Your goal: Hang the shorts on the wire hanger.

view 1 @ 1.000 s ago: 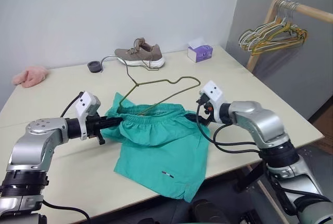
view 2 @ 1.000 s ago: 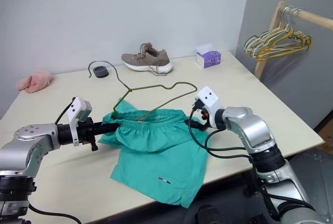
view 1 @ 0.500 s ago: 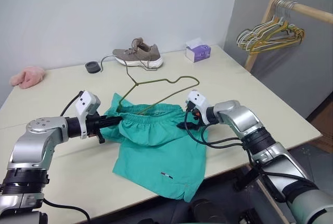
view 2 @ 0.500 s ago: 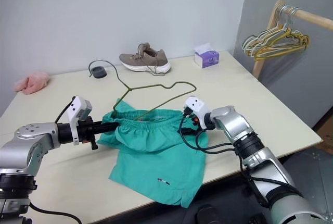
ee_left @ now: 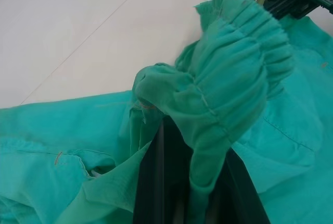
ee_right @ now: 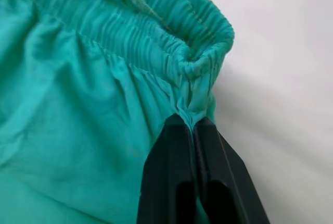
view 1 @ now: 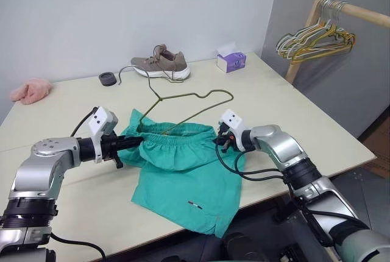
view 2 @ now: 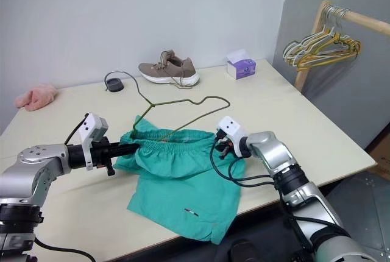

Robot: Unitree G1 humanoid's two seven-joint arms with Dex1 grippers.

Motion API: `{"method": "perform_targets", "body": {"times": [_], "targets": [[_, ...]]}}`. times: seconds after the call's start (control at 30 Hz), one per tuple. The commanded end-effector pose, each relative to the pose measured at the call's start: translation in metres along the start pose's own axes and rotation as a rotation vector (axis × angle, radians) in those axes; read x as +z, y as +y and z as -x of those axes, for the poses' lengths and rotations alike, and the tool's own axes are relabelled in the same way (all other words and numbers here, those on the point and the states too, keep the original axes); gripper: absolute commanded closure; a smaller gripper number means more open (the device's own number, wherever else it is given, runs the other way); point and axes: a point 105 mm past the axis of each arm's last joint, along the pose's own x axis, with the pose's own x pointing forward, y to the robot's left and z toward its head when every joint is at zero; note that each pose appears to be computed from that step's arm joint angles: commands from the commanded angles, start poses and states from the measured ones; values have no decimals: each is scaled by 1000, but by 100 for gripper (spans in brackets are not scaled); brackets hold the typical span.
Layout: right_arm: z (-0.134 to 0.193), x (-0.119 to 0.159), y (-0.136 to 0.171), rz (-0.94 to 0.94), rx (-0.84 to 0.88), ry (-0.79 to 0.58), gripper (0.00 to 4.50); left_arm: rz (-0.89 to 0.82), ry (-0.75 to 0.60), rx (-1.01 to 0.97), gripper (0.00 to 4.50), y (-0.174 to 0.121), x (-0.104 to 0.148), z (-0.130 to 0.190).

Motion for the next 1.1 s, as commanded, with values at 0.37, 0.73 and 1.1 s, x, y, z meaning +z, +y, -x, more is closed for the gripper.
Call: {"method": "perform_targets", "body": {"times": [0.37,0.73,1.1], "targets": [[67,0,-40,-47,-192,-79,448,-35,47,31,450,15,10,41],[87,2,-51,-134,-275,-120,448,-119,161,6,450,21,7,58],[93,3,-51,-138,-290,-127,448,-198,216,62,450,37,9,65]]}}
